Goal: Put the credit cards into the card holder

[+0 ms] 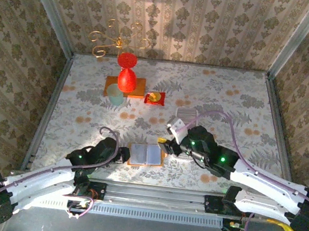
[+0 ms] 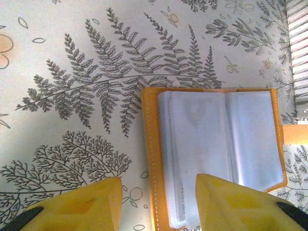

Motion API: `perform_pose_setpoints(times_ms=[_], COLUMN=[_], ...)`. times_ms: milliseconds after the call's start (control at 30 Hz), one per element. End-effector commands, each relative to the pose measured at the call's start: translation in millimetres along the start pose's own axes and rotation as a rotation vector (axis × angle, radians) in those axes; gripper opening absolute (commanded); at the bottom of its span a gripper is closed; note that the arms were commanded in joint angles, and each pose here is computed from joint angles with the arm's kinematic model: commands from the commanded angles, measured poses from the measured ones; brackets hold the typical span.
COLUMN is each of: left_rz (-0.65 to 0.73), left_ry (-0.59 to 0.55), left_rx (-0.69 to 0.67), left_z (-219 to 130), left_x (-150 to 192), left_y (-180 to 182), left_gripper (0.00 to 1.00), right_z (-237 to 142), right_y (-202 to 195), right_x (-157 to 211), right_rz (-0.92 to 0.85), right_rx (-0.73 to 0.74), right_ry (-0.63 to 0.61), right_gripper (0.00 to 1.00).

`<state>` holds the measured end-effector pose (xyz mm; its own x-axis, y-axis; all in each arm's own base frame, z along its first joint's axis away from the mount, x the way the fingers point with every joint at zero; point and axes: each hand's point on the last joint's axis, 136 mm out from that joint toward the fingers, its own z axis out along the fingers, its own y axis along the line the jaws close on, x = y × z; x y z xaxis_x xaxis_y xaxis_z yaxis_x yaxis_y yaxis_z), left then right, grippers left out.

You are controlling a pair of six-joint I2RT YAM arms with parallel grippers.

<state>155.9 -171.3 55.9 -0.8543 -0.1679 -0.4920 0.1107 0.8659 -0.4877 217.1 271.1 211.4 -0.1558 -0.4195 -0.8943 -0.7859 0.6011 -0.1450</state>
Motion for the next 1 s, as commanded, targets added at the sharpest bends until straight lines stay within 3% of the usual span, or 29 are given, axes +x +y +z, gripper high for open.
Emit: perform_pose_setpoints(times_ms=[0,167,367,733,867,967], left_rz=[0.068,0.107,0.114,0.095,0.082,0.079], left_ry=[0.036,0.103,0.122,0.111,0.101,0.103], left_rx=[0.027,0.024,0.026,0.035,0.027,0.028], left_z=[1.0,8.4,15.3,15.1,15.1,15.6], left_x=[0.0,7.8,10.7,12.2,11.7,12.3], left_y=[-11.9,-17.0,-18.7,-16.3,-13.6,-13.4], left_gripper=[0.46,0.50,0.51,0.52,0.50,0.48], right_z=[-0.7,-0.6,11.1,36.4,44.1,45.2], right_y=[-10.1,-29.7,-68.6,-74.4,-83.0,-84.6], right_x=[66.1,93.3,122.5,139.2,147.4,149.4], right_rz=[-0.545,-0.613,-0.718,-0.804,-0.846,-0.865], right_rx=[-0.024,-0.083,-0.022,-0.050,-0.022,-0.023], right_ry=[0.183,0.268,0.437,0.475,0.513,0.526], right_gripper=[0.64,0.70,0.70,0.76,0.71,0.59])
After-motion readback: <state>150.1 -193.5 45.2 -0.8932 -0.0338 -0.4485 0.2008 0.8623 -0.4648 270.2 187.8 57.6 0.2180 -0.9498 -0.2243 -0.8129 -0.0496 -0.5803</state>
